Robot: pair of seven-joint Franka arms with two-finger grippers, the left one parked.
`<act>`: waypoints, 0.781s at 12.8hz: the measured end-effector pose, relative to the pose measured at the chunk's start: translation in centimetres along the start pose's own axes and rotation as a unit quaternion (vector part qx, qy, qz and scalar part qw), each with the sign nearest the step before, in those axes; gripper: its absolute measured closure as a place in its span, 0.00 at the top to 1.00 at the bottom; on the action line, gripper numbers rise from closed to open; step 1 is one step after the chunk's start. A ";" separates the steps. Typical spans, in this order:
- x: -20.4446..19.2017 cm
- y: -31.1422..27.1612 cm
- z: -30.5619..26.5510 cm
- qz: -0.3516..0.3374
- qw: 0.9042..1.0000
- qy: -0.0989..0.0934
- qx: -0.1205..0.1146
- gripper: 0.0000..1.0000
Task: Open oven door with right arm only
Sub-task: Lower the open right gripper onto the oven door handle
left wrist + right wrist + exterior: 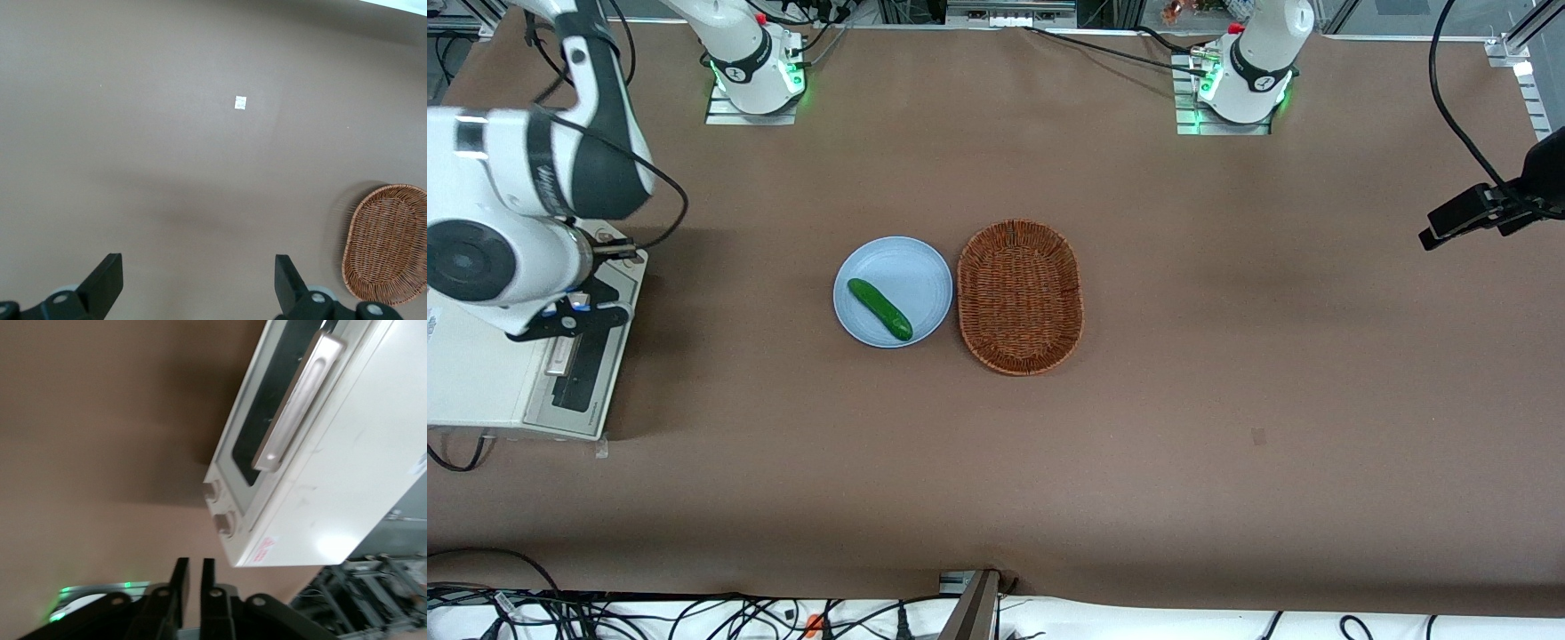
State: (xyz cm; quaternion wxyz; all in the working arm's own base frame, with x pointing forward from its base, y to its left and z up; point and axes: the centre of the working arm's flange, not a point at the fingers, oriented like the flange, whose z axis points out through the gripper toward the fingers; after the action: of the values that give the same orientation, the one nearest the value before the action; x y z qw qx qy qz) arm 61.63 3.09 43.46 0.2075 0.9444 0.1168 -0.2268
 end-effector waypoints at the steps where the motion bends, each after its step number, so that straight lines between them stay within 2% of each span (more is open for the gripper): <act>1: 1.1 -0.2 0.8 -0.004 1.000 -0.004 -0.027 0.01; 3: 3.3 -0.2 2.5 -0.010 0.997 -0.003 -0.071 0.01; 6: 5.8 0.7 4.9 -0.029 0.994 0.000 -0.110 0.01; 7: 6.4 1.2 5.7 -0.035 0.993 0.001 -0.116 0.01; 10: 7.3 2.8 7.5 -0.043 0.993 0.005 -0.113 0.01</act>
State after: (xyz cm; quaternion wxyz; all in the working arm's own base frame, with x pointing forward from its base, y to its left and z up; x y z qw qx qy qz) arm 66.00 -1.78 34.84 0.3028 0.9100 0.1830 -0.2163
